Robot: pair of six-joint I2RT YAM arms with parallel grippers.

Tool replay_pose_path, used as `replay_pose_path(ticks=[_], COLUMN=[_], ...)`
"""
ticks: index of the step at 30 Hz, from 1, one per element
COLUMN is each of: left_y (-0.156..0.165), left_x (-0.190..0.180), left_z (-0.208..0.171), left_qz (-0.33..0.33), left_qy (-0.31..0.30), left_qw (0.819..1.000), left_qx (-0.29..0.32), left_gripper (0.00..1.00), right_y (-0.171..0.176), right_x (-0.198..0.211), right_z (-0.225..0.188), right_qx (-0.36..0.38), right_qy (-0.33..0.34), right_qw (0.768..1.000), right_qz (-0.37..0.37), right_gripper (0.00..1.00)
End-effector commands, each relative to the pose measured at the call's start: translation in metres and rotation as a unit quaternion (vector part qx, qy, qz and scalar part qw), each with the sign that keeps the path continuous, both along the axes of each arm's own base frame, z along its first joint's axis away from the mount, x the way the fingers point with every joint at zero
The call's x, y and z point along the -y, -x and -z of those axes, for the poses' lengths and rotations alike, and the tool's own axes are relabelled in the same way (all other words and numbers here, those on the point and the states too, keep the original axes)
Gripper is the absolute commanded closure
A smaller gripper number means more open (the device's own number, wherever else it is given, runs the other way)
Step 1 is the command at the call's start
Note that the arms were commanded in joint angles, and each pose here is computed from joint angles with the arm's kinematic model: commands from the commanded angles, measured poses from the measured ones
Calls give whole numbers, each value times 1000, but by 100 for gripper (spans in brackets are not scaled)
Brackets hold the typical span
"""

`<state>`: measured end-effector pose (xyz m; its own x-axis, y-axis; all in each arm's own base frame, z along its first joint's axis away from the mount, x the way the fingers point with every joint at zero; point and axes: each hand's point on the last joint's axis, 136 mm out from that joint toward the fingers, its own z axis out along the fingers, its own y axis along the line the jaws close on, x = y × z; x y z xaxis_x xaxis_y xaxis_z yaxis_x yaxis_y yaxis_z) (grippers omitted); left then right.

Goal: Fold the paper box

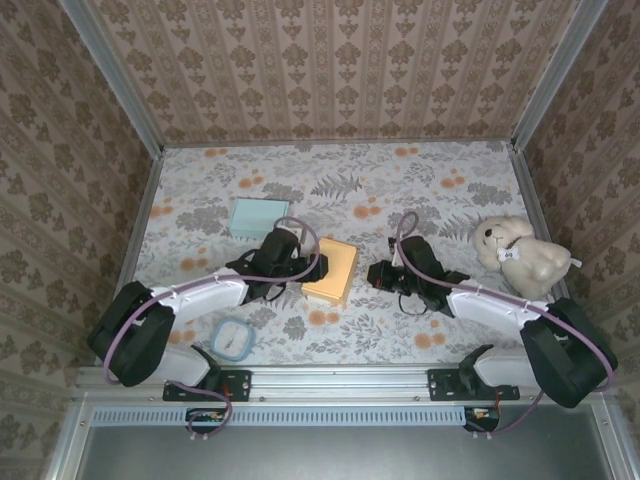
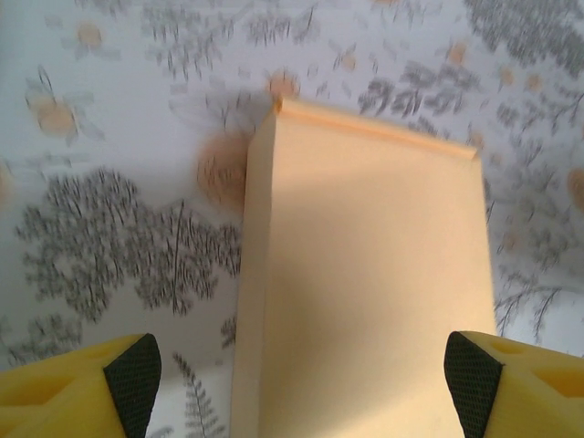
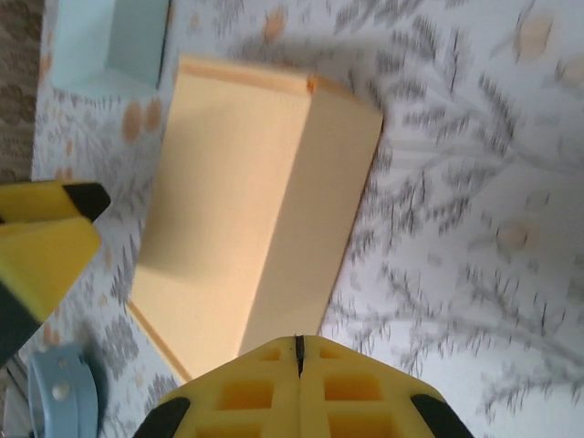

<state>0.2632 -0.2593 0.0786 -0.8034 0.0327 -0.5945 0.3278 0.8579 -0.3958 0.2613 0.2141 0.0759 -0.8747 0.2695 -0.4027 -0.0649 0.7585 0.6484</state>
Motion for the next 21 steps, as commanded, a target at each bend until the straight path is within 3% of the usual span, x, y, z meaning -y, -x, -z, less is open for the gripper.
replay_pose_path(ticks=[1,6,14,21], left_y=[10,20,24,26], left_x=[5,11,17,26], left_z=[0,4,13,20], left_qz=[-3,4,-6,-8], left_qy=[20,13,6,15], left_qw=[1000,1000,1000,1000], left_qx=[0,1,-3,-12], left_gripper=[16,16,16,16], right_y=[22,36,27,28], right_x=[-2,-22,-39,-77], right_z=[15,27,46,50], right_qx=[-30,-43,-43,-42], right_qy=[17,13,-3,-55], right_qw=[999,999,999,997], right_qz=[-2,-27,-12,-35], right_gripper=[100,100,100,100])
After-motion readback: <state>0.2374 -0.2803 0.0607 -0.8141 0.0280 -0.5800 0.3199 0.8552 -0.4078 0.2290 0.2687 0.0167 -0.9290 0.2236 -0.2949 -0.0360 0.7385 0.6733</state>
